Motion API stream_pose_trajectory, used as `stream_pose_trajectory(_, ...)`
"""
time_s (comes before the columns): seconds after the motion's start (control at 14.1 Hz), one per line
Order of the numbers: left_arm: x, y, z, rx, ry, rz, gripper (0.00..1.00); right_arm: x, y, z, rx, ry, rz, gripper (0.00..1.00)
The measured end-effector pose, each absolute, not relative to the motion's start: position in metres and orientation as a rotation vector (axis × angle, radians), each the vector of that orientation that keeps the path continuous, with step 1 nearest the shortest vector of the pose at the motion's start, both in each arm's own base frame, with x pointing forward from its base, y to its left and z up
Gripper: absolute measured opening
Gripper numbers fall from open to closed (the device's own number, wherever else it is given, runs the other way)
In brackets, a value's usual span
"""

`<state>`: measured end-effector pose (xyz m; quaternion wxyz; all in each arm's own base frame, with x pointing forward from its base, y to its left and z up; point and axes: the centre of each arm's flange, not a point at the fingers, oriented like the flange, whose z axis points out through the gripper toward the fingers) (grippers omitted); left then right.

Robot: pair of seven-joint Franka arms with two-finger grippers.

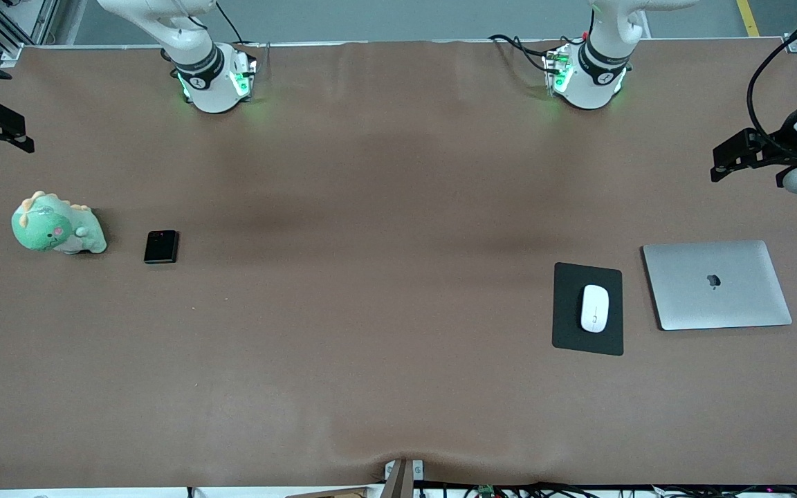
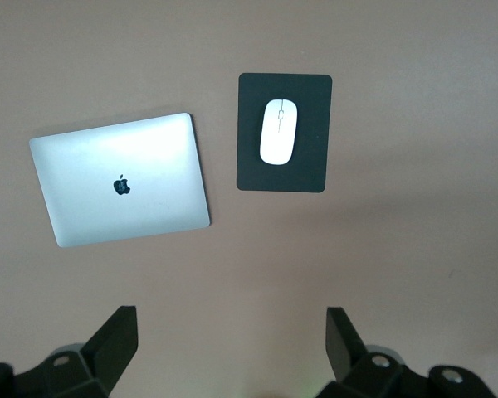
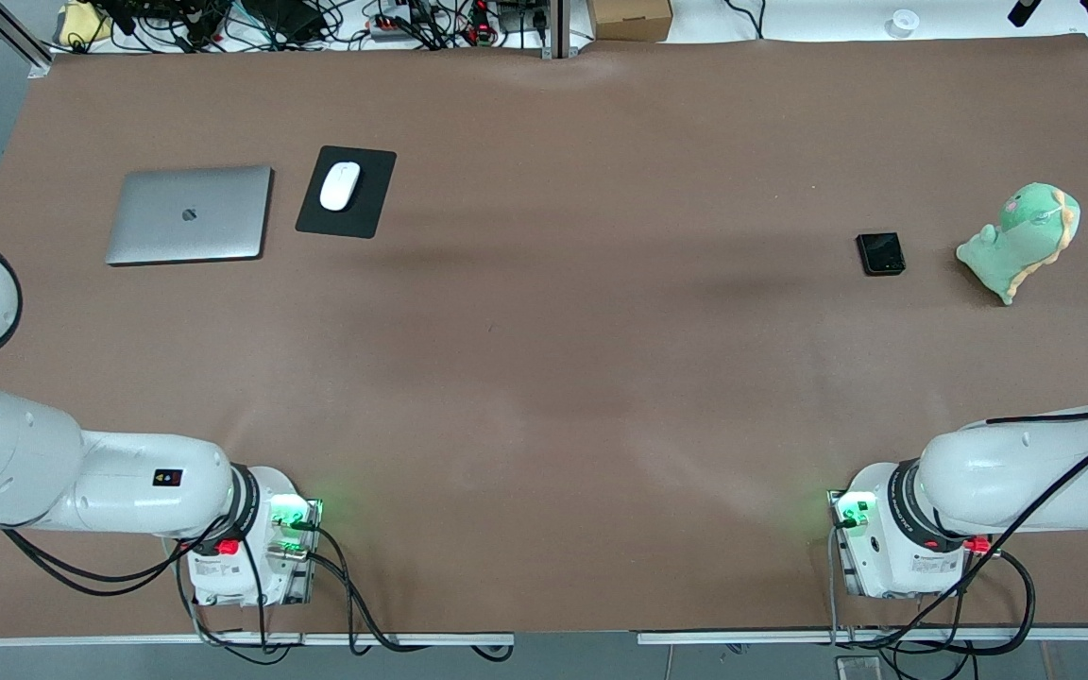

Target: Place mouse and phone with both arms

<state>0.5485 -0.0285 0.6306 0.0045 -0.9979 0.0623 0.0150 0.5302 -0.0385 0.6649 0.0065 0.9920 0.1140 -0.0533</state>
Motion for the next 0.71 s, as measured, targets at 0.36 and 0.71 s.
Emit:
stream_pose_trajectory(0.36,0.5488,-0.0273,0.63,-3.126,0.192,0.049,1.0,0.5319,-0.0364,0.6627,3.103,0.363,-0.158,1.0)
stream_pose_trajectory(0.71,0.5489,-0.0272,0.6299,-3.127,0.191,0.049,1.0,0.5336,-0.0349,0.6552,3.116,0.361,-0.165,1.0)
